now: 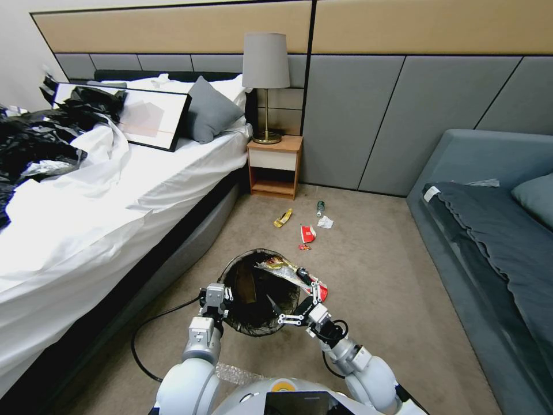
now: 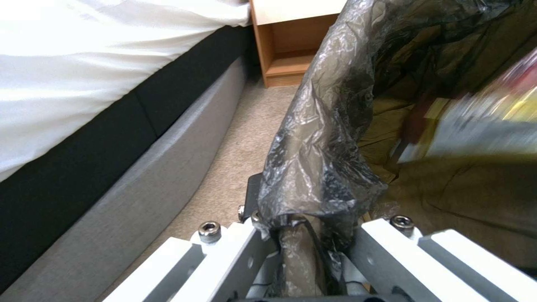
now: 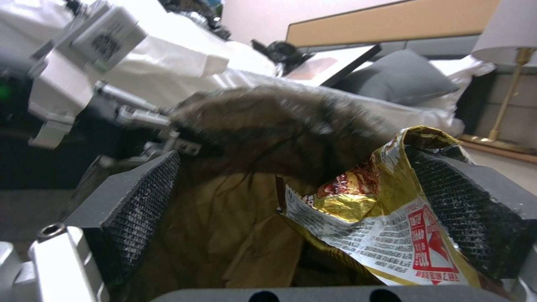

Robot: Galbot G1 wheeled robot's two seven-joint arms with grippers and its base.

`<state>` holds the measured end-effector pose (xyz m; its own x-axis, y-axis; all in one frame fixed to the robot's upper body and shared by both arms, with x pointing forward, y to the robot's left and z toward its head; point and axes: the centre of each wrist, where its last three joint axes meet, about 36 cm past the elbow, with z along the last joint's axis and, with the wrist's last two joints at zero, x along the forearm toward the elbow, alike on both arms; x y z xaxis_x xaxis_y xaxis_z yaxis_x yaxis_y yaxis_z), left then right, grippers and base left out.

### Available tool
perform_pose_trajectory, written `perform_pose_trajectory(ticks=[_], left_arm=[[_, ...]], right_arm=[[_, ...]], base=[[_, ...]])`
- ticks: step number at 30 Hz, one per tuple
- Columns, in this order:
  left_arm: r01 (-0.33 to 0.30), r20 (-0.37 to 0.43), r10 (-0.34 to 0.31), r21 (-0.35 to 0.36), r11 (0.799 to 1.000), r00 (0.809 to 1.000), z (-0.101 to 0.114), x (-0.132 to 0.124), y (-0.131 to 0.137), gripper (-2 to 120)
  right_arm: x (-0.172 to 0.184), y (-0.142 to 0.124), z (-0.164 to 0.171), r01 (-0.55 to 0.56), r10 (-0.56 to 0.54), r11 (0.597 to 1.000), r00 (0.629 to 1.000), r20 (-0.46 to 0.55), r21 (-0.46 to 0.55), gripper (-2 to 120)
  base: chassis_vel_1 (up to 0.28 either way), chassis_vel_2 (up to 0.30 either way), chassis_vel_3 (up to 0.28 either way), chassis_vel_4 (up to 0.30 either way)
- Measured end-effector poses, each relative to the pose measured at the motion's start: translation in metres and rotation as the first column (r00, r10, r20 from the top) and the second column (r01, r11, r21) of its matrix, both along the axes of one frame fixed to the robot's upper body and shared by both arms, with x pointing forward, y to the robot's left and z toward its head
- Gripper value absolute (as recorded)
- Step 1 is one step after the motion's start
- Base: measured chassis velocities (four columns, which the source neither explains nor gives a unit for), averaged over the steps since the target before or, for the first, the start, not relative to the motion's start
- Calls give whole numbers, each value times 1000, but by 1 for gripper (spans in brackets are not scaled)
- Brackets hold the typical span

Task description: Pick up the trash bin, then pick up the garbage from the floor and place it into the trash bin.

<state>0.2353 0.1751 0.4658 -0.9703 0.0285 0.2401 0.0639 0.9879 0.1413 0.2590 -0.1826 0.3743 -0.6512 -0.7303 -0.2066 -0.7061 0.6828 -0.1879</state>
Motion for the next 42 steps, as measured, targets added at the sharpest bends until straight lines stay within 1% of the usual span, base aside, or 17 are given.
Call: perform_pose_trajectory(ticks=[5,10,17,25,27,28,29,31,33,34,37,38,39,40,41,42], left_arm=[[3,0,-3,-1,1000,1000,0,0,-1,2],[5,3,-5,-2,1000,1000,0,0,-2,2],[6,3,-6,-1,1000,1000,0,0,-3,2],[11,6,-11,-2,1000,1000,1,0,-3,2],[9,9,-9,0,1000,1000,2,1,-2,2],[7,10,-7,2,1000,1000,2,1,-1,2],[7,10,-7,2,1000,1000,2,1,-1,2],[5,10,-5,6,1000,1000,2,1,-1,2],[5,11,-5,8,1000,1000,1,2,-2,2],[5,11,-5,8,1000,1000,1,2,-2,2],[7,11,-7,16,1000,1000,0,2,-3,2],[7,11,-7,16,1000,1000,0,2,-3,2],[9,10,-9,23,1000,1000,-1,2,-3,2],[11,12,-11,29,1000,1000,-1,3,-3,2],[11,13,-12,34,999,1000,-2,3,-4,2],[11,13,-12,34,999,1000,-2,3,-4,2]], right_arm=[[1,3,-2,-13,12,1000,1000,-9,-6,100],[0,12,-9,-43,42,999,998,-37,-14,100],[-1,14,-17,-52,50,998,997,-58,-25,100],[-3,7,-28,-65,59,996,994,-97,-58,100],[-8,-3,-29,-78,65,993,988,-138,-92,100],[-10,-7,-23,-78,60,991,986,-152,-112,100],[-10,-7,-23,-78,60,991,986,-152,-112,100],[-9,-21,-5,-71,37,978,984,-174,-194,100],[-10,-28,12,-51,-7,965,976,-219,-258,100],[-10,-28,12,-51,-7,965,976,-219,-258,100],[-12,-30,31,-16,-79,952,952,-295,-306,100],[-12,-30,31,-16,-79,952,952,-295,-306,100],[-12,-29,46,4,-126,947,925,-359,-321,100],[-12,-28,54,9,-141,946,911,-387,-324,100],[-12,-28,58,11,-147,946,904,-402,-323,100],[-12,-28,58,11,-147,946,904,-402,-323,100]], base=[[0,0,0,0],[0,0,0,0],[0,0,0,0],[0,0,0,0],[0,0,0,0],[0,0,0,0],[0,0,0,0],[0,0,0,0],[0,0,0,0],[0,0,0,0],[0,0,0,0],[0,0,0,0],[0,0,0,0],[0,0,0,0],[0,0,0,0],[0,0,0,0]])
